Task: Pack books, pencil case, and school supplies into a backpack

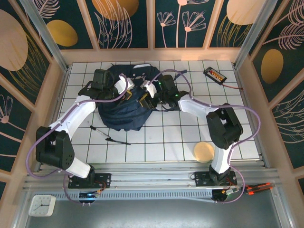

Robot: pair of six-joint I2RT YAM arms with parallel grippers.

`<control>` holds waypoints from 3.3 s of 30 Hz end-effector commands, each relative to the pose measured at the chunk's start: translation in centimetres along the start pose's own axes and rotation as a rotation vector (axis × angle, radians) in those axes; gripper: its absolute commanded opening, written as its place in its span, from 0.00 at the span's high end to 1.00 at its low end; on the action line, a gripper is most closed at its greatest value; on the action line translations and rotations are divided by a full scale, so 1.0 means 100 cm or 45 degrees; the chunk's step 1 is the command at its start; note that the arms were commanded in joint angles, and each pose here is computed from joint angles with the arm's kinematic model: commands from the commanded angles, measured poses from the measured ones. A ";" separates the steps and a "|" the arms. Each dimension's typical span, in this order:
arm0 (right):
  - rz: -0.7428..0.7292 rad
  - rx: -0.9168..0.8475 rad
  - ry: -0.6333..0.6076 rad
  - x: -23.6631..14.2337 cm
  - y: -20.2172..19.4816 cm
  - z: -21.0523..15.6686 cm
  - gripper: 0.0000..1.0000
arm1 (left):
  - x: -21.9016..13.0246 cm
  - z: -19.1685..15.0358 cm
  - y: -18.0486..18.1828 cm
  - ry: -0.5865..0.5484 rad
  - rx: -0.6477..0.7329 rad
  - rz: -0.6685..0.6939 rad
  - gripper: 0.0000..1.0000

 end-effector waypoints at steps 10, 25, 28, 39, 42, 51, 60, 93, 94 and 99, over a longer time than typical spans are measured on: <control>-0.096 0.005 -0.130 -0.040 -0.013 0.020 0.90 | -0.016 0.014 -0.003 -0.093 0.104 0.036 1.00; -0.061 -0.210 -0.026 -0.002 0.006 0.014 0.48 | -0.018 0.024 0.001 -0.136 0.083 0.026 1.00; -0.054 -0.213 -0.004 0.003 0.004 0.011 0.49 | -0.019 0.025 0.002 -0.137 0.083 0.028 1.00; -0.101 -0.216 -0.040 -0.017 0.021 0.008 0.52 | -0.017 0.023 0.002 -0.123 0.082 0.030 1.00; -0.103 -0.219 -0.033 -0.020 0.024 0.005 0.52 | -0.017 0.023 0.002 -0.124 0.079 0.029 1.00; -0.057 -0.236 -0.017 -0.005 0.026 0.006 0.58 | -0.017 0.024 0.002 -0.132 0.072 0.027 1.00; -0.052 -0.246 -0.004 0.005 0.023 0.006 0.62 | -0.018 0.023 0.001 -0.132 0.069 0.027 1.00; -0.262 0.121 0.256 -0.051 -0.045 -0.024 1.00 | -0.022 0.001 -0.030 -0.029 0.282 0.080 1.00; -0.299 0.138 0.274 -0.051 -0.055 -0.026 1.00 | -0.021 0.002 -0.031 -0.030 0.290 0.071 1.00; -0.482 0.237 0.301 -0.057 -0.112 -0.026 1.00 | -0.018 0.002 -0.036 -0.035 0.304 0.042 1.00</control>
Point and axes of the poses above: each hand's point on the last joint's axis, 136 mm out from that joint toward the fingers, its own x axis out along the fingers, its own y axis along the line the jaws close on, z = x × y, the point moved 5 cm from there along -x, back along the fingers, and after that the axes turned 5 degrees about x, right-handed, at the moved point
